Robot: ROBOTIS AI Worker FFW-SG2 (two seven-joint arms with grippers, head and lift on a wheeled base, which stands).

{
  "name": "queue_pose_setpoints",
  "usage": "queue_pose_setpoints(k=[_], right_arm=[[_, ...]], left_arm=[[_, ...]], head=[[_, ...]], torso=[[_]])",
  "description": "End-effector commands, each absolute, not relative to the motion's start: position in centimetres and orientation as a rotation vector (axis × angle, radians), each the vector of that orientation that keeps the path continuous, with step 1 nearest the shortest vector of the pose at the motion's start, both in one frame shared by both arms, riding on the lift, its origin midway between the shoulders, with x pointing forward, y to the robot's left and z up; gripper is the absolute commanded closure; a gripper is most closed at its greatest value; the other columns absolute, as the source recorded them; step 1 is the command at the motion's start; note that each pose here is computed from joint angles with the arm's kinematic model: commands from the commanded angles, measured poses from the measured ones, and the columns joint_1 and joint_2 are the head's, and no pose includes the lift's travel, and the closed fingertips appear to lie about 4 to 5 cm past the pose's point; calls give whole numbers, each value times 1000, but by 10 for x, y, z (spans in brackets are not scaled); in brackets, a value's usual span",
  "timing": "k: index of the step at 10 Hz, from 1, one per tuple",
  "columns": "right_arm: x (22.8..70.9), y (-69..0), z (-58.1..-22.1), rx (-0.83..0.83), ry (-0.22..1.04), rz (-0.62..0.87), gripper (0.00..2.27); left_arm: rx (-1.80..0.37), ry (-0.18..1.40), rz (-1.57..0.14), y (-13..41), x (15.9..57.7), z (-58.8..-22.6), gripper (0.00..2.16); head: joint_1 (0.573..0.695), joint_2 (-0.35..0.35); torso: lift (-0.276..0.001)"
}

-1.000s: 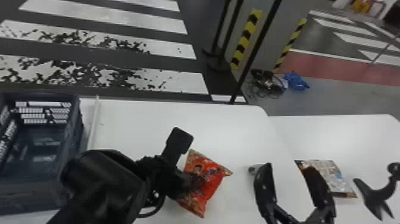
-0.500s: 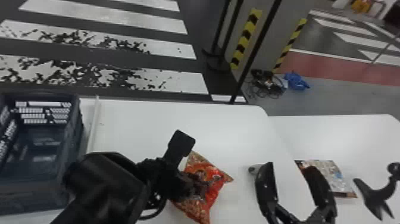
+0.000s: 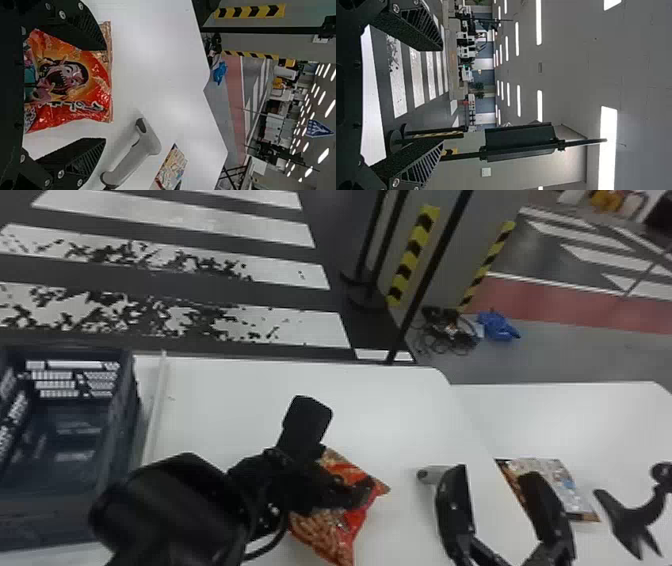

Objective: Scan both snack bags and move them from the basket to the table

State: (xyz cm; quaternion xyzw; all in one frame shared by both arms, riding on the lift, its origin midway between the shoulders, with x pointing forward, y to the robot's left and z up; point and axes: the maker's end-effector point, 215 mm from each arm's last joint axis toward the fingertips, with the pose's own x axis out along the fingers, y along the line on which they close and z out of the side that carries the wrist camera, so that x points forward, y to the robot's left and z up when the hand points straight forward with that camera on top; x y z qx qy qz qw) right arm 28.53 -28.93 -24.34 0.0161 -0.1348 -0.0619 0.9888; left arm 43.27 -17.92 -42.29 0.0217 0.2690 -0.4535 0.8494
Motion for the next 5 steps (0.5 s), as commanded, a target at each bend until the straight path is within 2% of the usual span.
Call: queue_pose_setpoints(k=[1,3,5], right_arm=[[285,-286,-245,39,-264,-119,113],[284,-285,-244,41,-265,-117,113],[287,-285,-255,45,-229,-117,113]], left_arm=[[34,520,-898,-165,444,-403,53],[14,447,-771,-125,461,-375,53],[-1,425,-641,-41,467,-370,53]], head=[[695,-350],[695,-350],[695,-350]], torso=[[-98],[-98],[-98]])
